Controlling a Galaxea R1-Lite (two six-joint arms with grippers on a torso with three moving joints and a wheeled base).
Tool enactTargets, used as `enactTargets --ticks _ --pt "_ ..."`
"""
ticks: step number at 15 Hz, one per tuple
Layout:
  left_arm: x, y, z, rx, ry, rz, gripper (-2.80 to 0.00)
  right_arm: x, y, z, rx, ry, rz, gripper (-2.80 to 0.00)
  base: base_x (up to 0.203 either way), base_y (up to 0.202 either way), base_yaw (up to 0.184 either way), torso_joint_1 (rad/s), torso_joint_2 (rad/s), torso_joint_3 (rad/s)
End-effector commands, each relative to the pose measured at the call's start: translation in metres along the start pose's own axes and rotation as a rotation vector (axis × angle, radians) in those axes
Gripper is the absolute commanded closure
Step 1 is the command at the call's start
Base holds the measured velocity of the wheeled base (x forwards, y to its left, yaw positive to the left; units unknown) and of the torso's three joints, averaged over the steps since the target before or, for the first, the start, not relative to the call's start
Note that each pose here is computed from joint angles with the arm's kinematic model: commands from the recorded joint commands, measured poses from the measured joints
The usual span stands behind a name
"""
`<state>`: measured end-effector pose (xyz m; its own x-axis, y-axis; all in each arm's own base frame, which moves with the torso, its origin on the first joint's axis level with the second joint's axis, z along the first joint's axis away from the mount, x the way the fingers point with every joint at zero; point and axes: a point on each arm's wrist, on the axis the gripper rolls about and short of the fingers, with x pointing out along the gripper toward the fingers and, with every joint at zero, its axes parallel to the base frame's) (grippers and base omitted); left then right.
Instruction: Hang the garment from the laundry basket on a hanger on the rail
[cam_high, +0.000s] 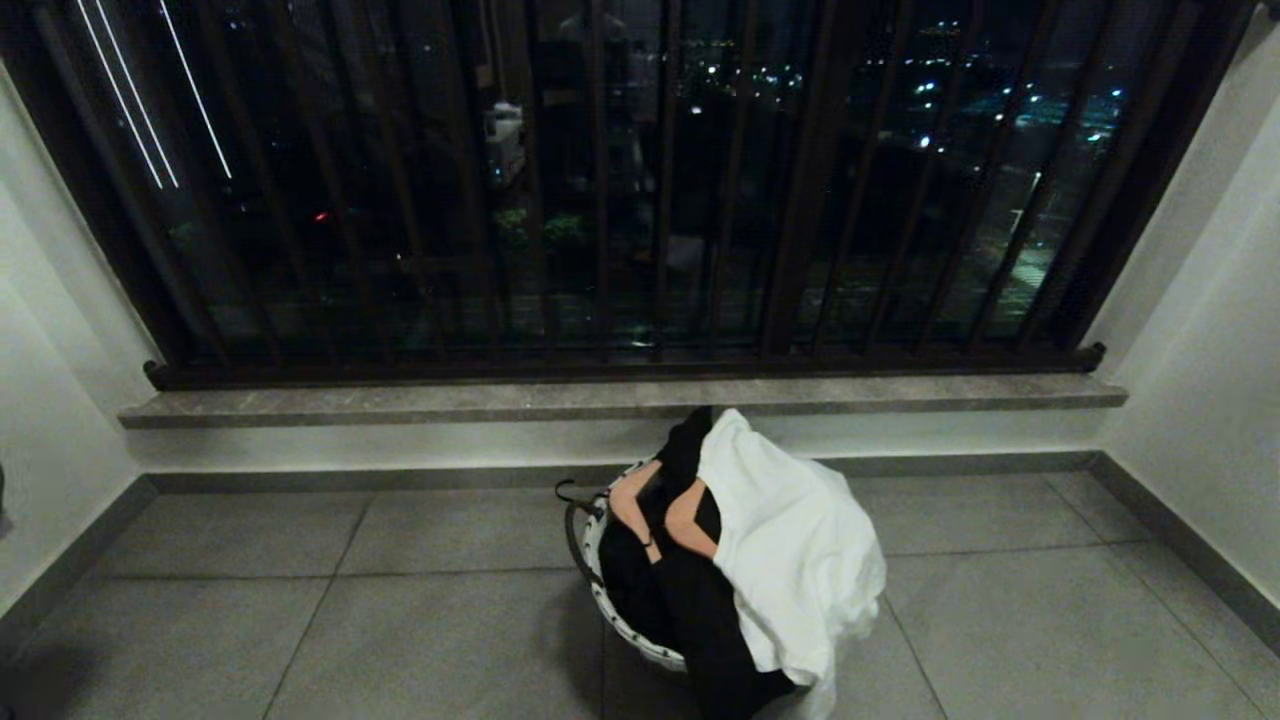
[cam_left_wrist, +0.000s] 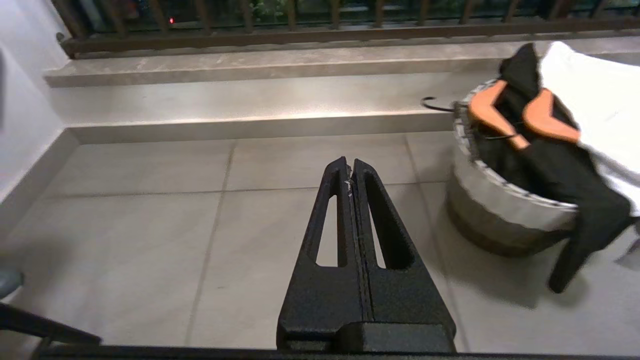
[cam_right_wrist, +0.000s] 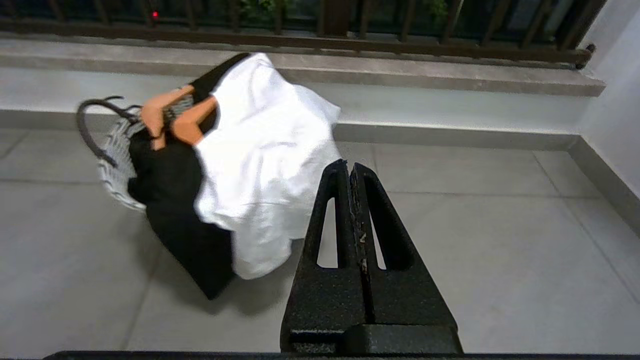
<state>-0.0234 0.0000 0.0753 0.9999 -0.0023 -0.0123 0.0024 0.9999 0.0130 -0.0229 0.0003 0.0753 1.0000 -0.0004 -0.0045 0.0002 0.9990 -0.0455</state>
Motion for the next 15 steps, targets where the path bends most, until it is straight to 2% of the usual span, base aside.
enactTargets --ticks 1,6,12,15 --pt "0.0000 0.0000 0.0003 0.001 0.000 -0.001 0.00 0.0001 0.0000 0.0000 0.000 0.002 0.001 0.00 0.000 0.201 0.006 0.000 0.00 0.002" --pt "0.0001 0.0000 0.0000 -0.001 0.000 0.001 0.00 0.0001 0.0000 0.0000 0.000 0.002 0.001 0.00 0.000 0.174 -0.003 0.000 0.00 0.004" --pt "0.0000 0.0000 0.0002 0.001 0.000 -0.001 0.00 0.0001 0.0000 0.0000 0.000 0.002 0.001 0.00 0.001 0.015 0.001 0.003 0.00 0.002" --pt "0.0000 0.0000 0.0003 0.001 0.000 0.001 0.00 0.0001 0.0000 0.0000 0.000 0.002 0.001 0.00 0.139 0.000 -0.002 0.001 0.01 0.003"
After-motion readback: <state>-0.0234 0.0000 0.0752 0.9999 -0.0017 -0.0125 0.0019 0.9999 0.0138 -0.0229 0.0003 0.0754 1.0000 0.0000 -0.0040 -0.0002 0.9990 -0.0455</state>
